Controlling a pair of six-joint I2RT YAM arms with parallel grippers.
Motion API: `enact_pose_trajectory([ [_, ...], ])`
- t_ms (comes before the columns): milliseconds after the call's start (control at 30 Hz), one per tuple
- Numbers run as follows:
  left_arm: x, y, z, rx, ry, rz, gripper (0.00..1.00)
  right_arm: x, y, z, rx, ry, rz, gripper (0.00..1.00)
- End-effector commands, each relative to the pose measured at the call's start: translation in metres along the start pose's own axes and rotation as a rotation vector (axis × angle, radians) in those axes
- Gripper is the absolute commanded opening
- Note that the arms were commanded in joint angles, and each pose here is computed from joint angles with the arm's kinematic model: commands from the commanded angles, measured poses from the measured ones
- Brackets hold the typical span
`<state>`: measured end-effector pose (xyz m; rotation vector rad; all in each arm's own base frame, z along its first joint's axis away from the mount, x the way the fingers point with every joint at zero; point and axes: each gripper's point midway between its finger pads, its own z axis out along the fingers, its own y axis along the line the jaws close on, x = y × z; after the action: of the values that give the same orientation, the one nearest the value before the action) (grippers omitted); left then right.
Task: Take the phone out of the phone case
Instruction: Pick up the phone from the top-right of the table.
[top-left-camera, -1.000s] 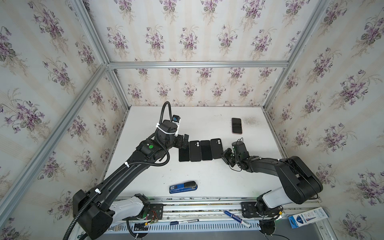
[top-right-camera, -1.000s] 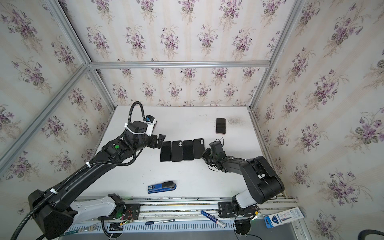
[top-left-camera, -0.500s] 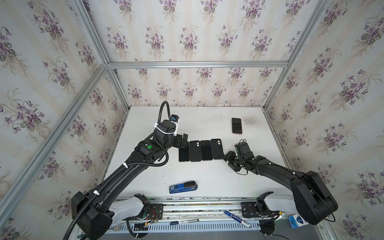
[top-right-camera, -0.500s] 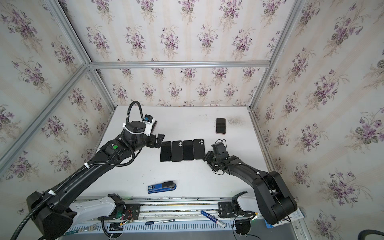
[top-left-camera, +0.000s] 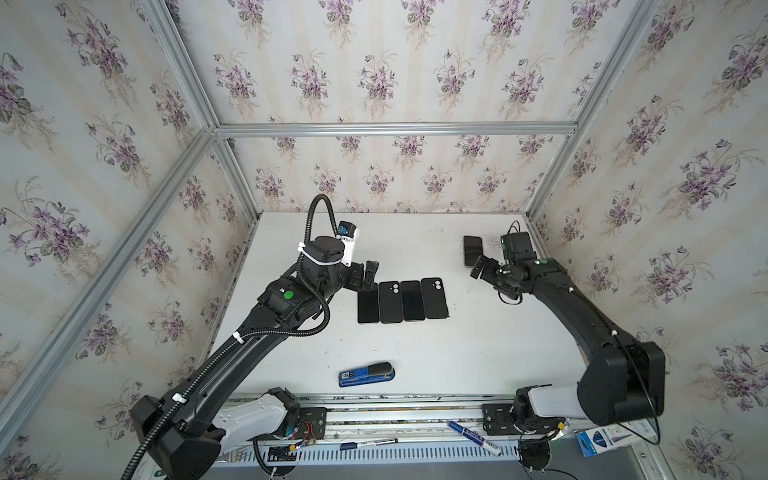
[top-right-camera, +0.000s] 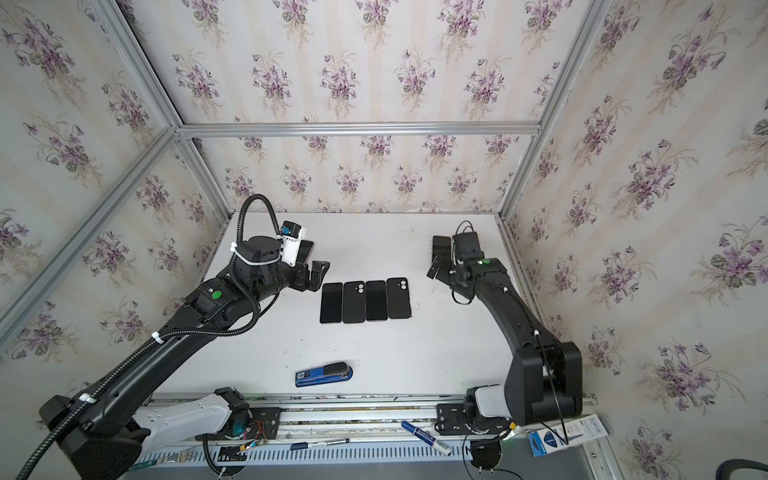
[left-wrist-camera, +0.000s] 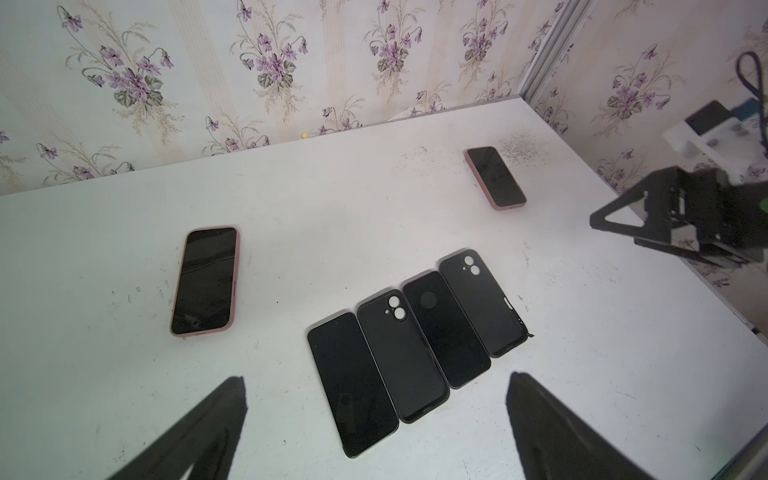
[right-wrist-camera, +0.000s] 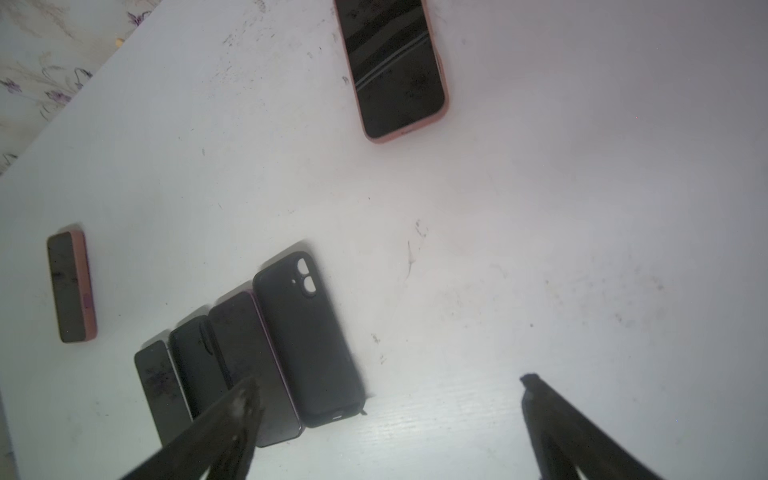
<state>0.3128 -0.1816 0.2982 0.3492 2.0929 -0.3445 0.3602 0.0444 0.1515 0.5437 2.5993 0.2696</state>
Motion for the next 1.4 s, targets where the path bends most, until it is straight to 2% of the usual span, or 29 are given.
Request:
enact_pose_trajectory([
  [0,0.001,-0.002,-0.004,0.013,0.004,-0.009,1.00,-0.017,-0.010,0.011,0.118,0.061,-0.256,1.00],
  [133,0.009,0.001,-0.008,0.006,0.014,-0.016,1.00,-0.048,0.005,0.041,0.119,0.088,-0.346,1.00],
  [267,0.015,0.003,-0.010,-0.001,0.028,-0.024,1.00,-0.070,0.007,0.070,0.148,0.121,-0.361,1.00],
  [433,0.021,0.005,-0.008,-0.011,0.048,-0.044,1.00,-0.079,0.010,0.106,0.150,0.170,-0.372,1.00],
  [600,0.020,0.006,-0.006,-0.018,0.058,-0.052,1.00,-0.079,0.001,0.134,0.138,0.224,-0.321,0.99],
  [967,0.017,0.005,0.000,-0.025,0.080,-0.052,1.00,-0.074,-0.006,0.170,0.119,0.285,-0.318,0.97],
  [1367,0.016,0.006,0.004,-0.040,0.090,-0.051,1.00,-0.080,-0.019,0.185,0.202,0.327,-0.340,0.93],
])
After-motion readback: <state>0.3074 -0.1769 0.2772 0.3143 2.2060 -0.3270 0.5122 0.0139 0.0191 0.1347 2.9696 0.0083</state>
